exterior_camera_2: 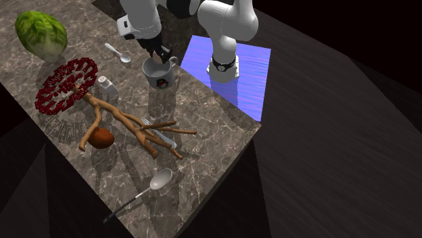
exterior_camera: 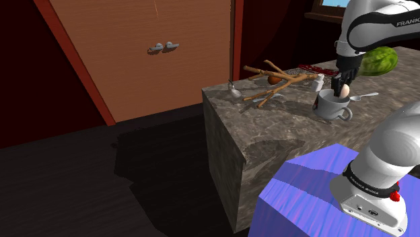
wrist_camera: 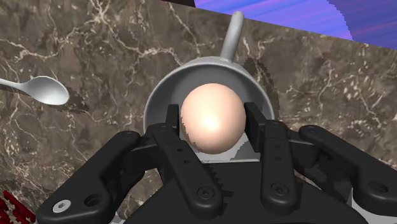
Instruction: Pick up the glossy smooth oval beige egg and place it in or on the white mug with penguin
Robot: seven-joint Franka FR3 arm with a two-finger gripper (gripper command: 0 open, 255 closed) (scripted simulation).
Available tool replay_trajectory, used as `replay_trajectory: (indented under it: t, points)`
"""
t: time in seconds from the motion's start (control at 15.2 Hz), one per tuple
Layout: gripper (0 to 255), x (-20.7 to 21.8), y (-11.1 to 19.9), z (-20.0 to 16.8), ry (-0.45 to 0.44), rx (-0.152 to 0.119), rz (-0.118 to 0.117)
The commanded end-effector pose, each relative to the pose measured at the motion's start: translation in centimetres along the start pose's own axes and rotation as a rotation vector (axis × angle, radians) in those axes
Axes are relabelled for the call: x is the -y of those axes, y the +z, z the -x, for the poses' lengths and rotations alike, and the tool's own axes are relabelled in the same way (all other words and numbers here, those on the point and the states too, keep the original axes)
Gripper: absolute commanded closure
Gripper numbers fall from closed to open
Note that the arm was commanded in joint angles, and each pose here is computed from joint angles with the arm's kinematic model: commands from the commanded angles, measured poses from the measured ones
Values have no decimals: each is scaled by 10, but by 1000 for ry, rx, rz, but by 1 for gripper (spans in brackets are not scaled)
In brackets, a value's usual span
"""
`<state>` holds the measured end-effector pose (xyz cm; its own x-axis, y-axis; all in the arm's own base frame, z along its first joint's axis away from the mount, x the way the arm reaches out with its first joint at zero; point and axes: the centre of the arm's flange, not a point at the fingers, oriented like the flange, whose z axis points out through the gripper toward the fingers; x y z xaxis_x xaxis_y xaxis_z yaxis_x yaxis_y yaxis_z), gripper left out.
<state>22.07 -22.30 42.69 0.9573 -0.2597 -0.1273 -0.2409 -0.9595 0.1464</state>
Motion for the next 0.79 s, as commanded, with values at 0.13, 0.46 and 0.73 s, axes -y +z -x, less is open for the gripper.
replay_trajectory:
  t: [0.13,0.46,0.73]
  points:
    - [0,0,0,0,0,0,0]
    - [0,0,-26,0,0,0,0]
    - [0,0,-50,0,0,0,0]
